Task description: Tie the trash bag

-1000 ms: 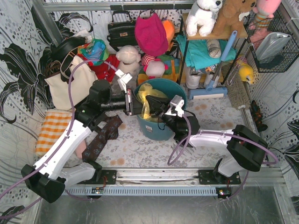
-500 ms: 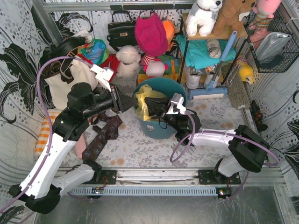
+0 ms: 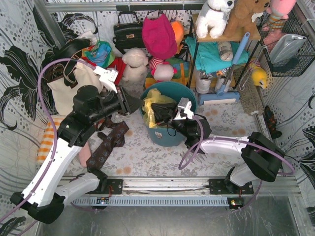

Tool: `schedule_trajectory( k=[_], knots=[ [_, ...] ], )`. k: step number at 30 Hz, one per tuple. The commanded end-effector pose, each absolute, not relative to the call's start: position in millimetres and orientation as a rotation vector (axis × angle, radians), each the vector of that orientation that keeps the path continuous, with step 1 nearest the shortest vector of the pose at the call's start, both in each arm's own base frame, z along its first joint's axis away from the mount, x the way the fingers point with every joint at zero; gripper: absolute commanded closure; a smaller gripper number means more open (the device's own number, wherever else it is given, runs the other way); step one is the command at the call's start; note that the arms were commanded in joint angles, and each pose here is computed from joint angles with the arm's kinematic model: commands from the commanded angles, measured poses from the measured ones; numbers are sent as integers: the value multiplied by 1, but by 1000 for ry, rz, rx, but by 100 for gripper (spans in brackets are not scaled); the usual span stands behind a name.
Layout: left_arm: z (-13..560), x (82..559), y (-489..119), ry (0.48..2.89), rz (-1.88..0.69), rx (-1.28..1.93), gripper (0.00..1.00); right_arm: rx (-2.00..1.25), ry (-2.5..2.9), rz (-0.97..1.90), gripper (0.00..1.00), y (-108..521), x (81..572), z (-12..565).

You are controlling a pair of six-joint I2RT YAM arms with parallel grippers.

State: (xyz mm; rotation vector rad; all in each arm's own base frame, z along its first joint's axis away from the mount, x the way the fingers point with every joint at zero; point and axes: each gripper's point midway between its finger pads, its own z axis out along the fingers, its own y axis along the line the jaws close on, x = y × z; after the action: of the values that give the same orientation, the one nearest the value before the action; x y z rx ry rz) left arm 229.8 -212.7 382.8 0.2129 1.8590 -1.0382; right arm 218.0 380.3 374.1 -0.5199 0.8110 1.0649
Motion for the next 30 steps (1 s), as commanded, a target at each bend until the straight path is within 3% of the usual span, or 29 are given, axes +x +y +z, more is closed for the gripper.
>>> schedule_trajectory(
  k=[1,14,30],
  knots=[
    [404,241,-216,1783,-1038,200,67,-520,753,1120,96,377,204,392],
    [398,214,-243,1810,-1229,414,66,-489,767,1083,96,378,215,395],
    [378,197,-236,1887,-1221,441,66,-406,744,916,99,367,240,410]
  ],
)
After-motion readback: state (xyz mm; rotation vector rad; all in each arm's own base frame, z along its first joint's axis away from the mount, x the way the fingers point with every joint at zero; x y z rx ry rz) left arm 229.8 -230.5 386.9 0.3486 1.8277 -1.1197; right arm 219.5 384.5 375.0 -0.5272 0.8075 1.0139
